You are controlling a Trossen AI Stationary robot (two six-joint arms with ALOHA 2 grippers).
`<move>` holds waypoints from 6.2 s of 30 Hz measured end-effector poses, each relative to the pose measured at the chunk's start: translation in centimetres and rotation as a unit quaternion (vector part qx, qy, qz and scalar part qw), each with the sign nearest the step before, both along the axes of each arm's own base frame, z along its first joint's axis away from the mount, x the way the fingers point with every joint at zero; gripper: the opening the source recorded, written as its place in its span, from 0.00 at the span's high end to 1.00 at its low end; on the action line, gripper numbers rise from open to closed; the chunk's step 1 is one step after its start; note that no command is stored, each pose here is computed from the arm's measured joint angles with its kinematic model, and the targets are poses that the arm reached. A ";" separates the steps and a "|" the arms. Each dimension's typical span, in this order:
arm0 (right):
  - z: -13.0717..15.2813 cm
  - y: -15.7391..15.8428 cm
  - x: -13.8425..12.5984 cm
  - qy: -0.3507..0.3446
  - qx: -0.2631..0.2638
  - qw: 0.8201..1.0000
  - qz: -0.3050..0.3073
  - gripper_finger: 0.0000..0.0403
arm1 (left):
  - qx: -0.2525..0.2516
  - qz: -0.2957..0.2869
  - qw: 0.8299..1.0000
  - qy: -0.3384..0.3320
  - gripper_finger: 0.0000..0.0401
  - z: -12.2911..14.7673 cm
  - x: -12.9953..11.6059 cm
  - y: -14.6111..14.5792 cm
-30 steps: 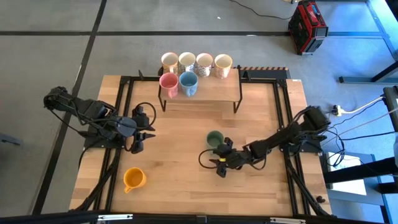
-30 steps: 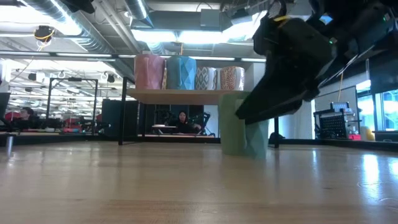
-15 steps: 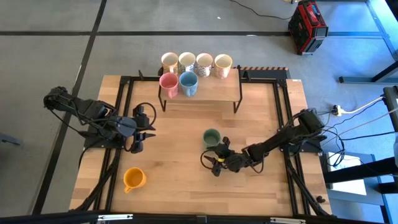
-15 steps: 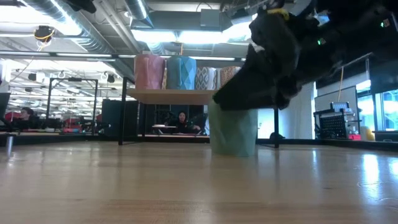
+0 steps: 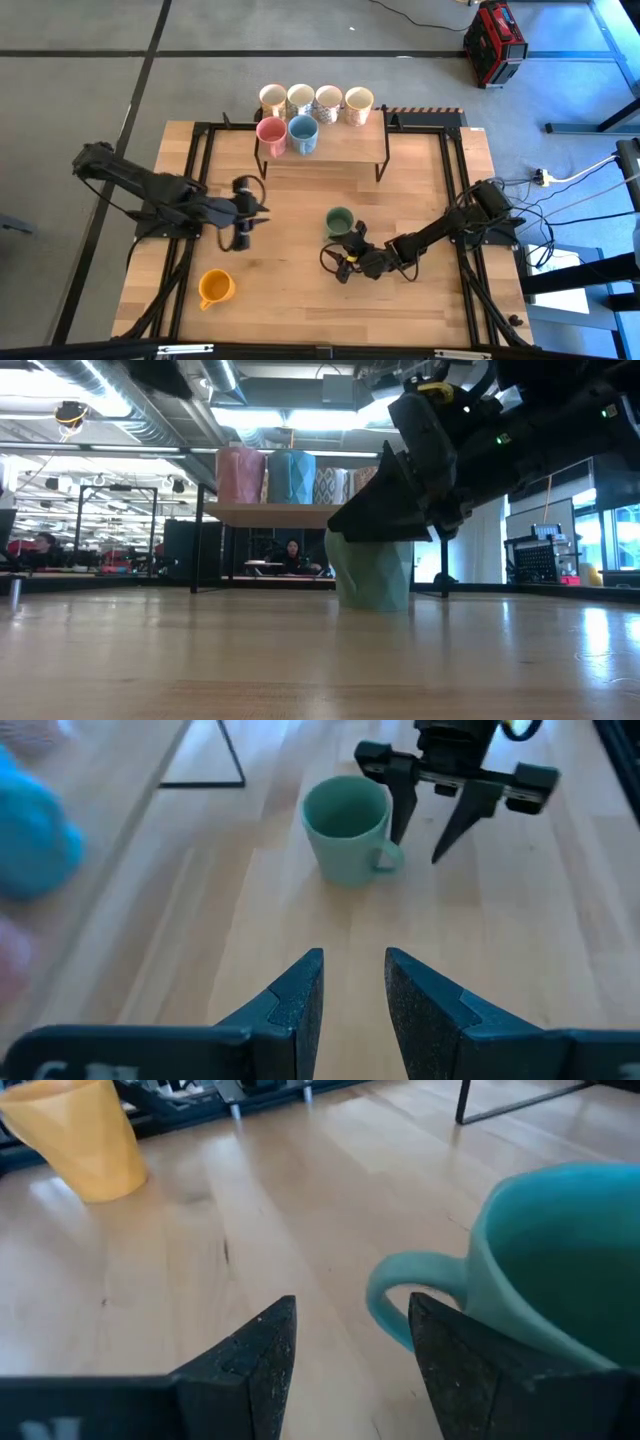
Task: Place coffee mugs
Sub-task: Put the green mug on the shelf
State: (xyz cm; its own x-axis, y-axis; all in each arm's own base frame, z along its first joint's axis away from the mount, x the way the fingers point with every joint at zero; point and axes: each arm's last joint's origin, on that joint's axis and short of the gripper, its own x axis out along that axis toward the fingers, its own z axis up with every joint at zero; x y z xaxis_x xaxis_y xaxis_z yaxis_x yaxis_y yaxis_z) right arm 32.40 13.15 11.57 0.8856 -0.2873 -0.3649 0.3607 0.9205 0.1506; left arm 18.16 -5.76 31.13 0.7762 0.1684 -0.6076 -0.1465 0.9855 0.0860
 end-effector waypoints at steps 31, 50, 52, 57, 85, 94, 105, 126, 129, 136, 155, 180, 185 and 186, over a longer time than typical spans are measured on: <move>-1.2 0.3 0.9 0.023 -0.039 0.999 -0.003 0.54 | -0.115 -0.061 0.989 -0.067 0.74 -16.9 14.3 0.8; -1.1 -0.5 1.3 0.023 -0.043 0.999 -0.011 0.61 | -0.148 -0.117 0.973 -0.135 0.74 -15.6 14.9 0.0; -1.1 -0.7 1.4 0.023 -0.045 0.999 -0.014 0.63 | -0.148 -0.117 0.973 -0.131 0.74 -15.7 14.8 0.0; -1.0 -0.8 1.4 0.020 -0.046 0.999 -0.018 0.70 | -0.146 -0.115 0.978 -0.095 0.74 -16.0 14.4 -0.1; -1.2 -0.6 1.4 0.032 -0.041 0.999 0.012 0.90 | -0.115 -0.074 0.990 -0.022 0.74 -13.7 11.9 0.6; -1.3 -0.4 1.4 0.036 -0.023 0.998 0.034 0.73 | -0.055 -0.060 0.997 -0.006 0.74 -14.8 12.2 1.4; -1.0 -0.7 1.6 0.018 -0.021 0.999 0.021 0.66 | -0.099 -0.098 0.990 -0.017 0.74 -15.9 13.0 0.6; -0.8 -1.3 2.0 0.008 -0.015 1.000 0.017 0.82 | -0.127 -0.106 0.983 -0.085 0.74 -14.7 13.6 -0.1; -0.8 -1.3 2.0 0.009 -0.017 1.000 0.016 0.96 | -0.127 -0.105 0.983 -0.085 0.74 -14.7 13.6 -0.1; -0.8 -1.3 2.0 0.010 -0.023 0.999 0.020 0.98 | -0.134 -0.107 0.982 -0.077 0.74 -14.9 13.5 -0.2; 5.2 -1.3 1.6 -0.059 -0.013 0.995 0.079 1.00 | -0.168 -0.052 0.981 -0.080 0.74 -3.6 2.1 0.9; 14.1 -15.4 -0.7 -0.068 -0.084 0.979 0.173 1.00 | -0.188 0.016 0.972 -0.141 0.74 -1.1 -2.1 2.2; 13.8 -18.3 -1.2 -0.056 -0.082 0.978 0.185 1.00 | -0.184 0.022 0.972 -0.141 0.74 -1.2 -2.1 2.3; 13.7 -18.7 -1.3 -0.053 -0.085 0.978 0.184 1.00 | -0.183 0.025 0.973 -0.141 0.74 -1.2 -2.1 2.3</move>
